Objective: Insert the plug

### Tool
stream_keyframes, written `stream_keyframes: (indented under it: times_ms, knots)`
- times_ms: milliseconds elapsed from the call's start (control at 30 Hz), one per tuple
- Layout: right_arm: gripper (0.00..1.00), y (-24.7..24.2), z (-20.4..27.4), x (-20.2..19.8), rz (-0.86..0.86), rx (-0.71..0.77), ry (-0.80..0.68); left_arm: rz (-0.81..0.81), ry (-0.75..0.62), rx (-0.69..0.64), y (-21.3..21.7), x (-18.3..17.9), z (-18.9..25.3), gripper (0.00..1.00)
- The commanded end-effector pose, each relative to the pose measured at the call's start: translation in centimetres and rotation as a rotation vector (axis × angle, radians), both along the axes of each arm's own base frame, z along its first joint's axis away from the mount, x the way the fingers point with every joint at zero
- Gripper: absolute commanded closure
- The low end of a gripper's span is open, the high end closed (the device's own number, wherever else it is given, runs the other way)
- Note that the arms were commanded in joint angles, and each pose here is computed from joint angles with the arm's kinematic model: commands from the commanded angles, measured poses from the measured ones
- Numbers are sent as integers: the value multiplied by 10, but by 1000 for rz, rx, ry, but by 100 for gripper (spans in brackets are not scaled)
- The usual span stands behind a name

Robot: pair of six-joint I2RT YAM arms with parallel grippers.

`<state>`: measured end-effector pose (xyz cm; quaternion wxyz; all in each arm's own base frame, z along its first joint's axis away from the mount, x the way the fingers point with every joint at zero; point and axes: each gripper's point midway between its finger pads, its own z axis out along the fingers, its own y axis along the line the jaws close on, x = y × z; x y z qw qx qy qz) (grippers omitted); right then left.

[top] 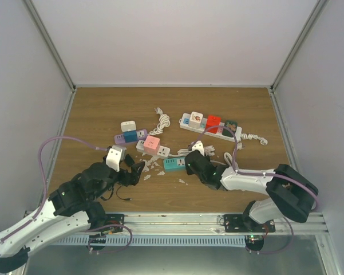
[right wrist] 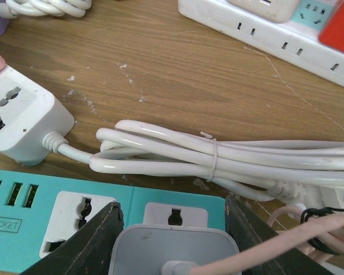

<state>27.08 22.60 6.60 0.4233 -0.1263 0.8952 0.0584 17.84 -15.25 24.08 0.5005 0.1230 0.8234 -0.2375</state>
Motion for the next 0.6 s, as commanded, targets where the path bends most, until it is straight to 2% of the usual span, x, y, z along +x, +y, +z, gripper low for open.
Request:
stream_keyframes:
  times_ms: [0, 167, 433, 567]
  knots:
    - [61, -33, -50, -36, -30, -129, 162, -6, -23, -17, -5, 4, 4, 6]
    - [59, -22, -37, -32, 27, -141, 89, -9, -21, -14, -6, 4, 4, 5]
    - [61, -16, -47, -35, 43, -187, 95, -9, -21, -16, -6, 4, 3, 5]
    - [54, -3, -24, -28, 23, -121, 74, -12, -17, -11, -7, 4, 2, 5]
